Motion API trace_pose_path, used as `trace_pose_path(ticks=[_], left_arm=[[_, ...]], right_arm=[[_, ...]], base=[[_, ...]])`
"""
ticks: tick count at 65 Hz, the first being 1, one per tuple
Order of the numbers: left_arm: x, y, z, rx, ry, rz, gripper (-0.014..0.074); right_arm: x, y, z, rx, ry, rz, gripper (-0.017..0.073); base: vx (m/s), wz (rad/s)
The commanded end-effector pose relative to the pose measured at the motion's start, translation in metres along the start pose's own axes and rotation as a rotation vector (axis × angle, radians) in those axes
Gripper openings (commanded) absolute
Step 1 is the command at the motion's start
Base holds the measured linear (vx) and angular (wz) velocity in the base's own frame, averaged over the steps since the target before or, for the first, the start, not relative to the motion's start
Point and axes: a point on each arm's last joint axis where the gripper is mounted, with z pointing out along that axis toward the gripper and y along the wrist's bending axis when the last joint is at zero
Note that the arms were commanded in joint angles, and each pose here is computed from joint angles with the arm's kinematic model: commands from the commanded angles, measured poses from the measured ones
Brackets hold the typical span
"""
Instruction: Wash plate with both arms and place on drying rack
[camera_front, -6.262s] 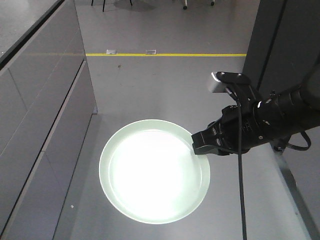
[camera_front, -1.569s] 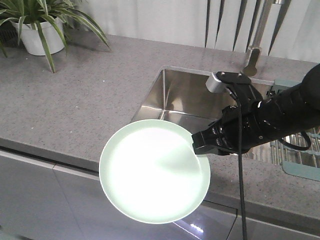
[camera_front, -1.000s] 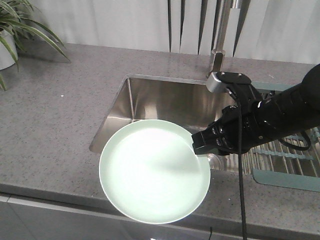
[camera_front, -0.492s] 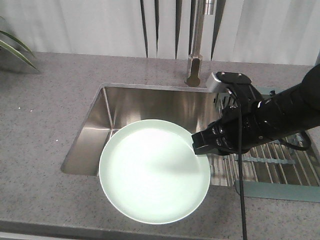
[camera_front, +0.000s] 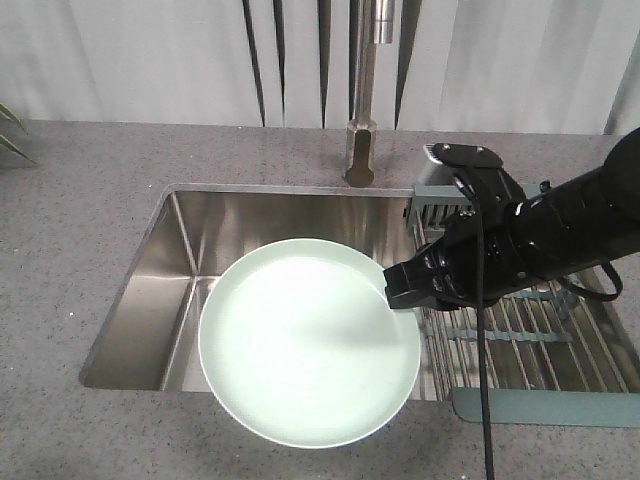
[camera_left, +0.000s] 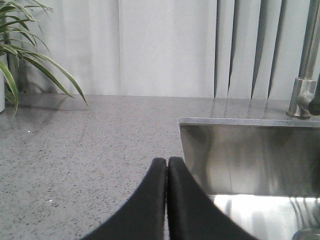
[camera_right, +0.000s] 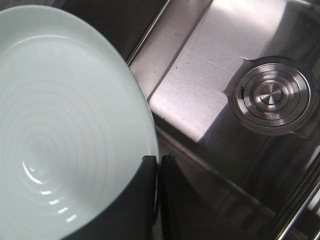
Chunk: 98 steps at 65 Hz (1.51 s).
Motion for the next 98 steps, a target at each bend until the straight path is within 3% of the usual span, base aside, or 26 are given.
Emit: trace_pose_path(ticks=[1,98], left_arm=[[-0.0168,-0.0003,-0.003,0.002,-0.118,-0.015,-0.0007],[-0.0168,-0.0003,-0.003,0.002,-0.118,-0.015,-0.0007]], right_arm=[[-0.009,0.0097,-0.0155,-0.017,-0.09,-0.015,-0.0001],[-0.009,0.0097,-0.0155,-0.017,-0.09,-0.015,-0.0001]], base=[[0.06,-0.07],[0.05,-0.05]])
